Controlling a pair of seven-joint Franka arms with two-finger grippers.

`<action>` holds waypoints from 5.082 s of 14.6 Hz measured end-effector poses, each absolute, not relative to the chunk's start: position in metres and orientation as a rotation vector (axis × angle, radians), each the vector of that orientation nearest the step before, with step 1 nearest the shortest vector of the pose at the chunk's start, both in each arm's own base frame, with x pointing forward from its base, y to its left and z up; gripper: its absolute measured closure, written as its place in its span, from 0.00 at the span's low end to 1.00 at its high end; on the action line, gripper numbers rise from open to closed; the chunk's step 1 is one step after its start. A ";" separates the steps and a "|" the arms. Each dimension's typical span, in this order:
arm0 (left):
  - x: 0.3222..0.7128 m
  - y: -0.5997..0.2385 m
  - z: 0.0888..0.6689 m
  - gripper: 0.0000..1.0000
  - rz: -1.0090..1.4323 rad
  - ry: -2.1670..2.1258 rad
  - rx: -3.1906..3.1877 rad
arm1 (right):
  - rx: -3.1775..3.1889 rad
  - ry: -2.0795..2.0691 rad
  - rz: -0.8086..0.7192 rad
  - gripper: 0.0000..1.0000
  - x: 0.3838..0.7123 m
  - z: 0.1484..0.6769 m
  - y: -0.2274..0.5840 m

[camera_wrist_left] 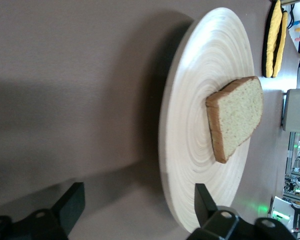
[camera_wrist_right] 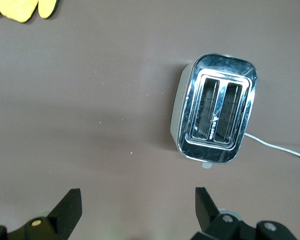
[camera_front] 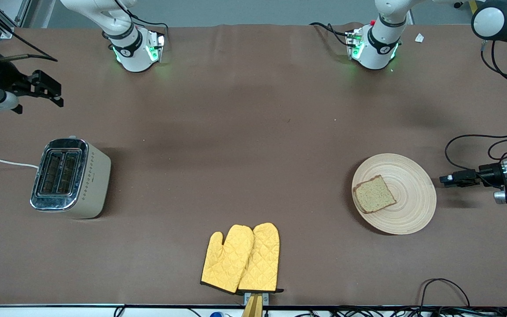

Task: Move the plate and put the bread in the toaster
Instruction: 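Grip the wooden plate's rim with the left gripper, then slide the plate toward the toaster with the left gripper while the right gripper approaches, then grasp the bread slice with the right gripper while the left gripper withdraws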

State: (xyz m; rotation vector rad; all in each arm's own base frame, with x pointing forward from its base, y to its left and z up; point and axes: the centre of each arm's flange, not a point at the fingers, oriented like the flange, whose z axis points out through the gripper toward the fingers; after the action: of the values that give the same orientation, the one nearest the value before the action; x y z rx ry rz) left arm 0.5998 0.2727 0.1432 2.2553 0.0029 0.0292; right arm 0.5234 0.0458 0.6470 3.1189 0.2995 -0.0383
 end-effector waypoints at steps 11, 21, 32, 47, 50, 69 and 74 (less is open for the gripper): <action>0.609 0.259 0.131 0.51 0.091 0.022 2.186 | 3.124 0.255 -0.055 0.00 0.516 0.655 0.034; 0.623 0.230 0.138 0.90 0.100 -0.023 2.124 | 3.133 0.258 -0.023 0.00 0.516 0.663 0.040; 0.660 0.030 0.151 0.90 -0.013 -0.319 1.959 | 3.135 0.237 -0.032 0.00 0.517 0.659 0.036; 0.568 -0.261 0.136 0.90 0.020 -0.041 1.986 | 3.240 0.247 -0.156 0.00 0.625 0.450 0.124; 0.549 -0.301 0.134 0.90 -0.005 -0.014 1.994 | 3.242 0.224 -0.155 0.00 0.618 0.402 0.167; 0.565 -0.314 0.130 0.33 0.041 0.004 2.001 | 3.355 0.100 -0.159 0.03 0.527 0.258 0.246; 0.618 -0.228 0.157 0.00 0.190 0.105 2.008 | 3.377 0.074 -0.107 0.35 0.528 0.259 0.251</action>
State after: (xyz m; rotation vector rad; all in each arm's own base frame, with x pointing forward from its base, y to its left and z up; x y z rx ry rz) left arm 0.6177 -0.2277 0.1566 2.0078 0.1050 0.1902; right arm 0.5283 0.2505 0.2593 3.3774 0.0743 -0.1067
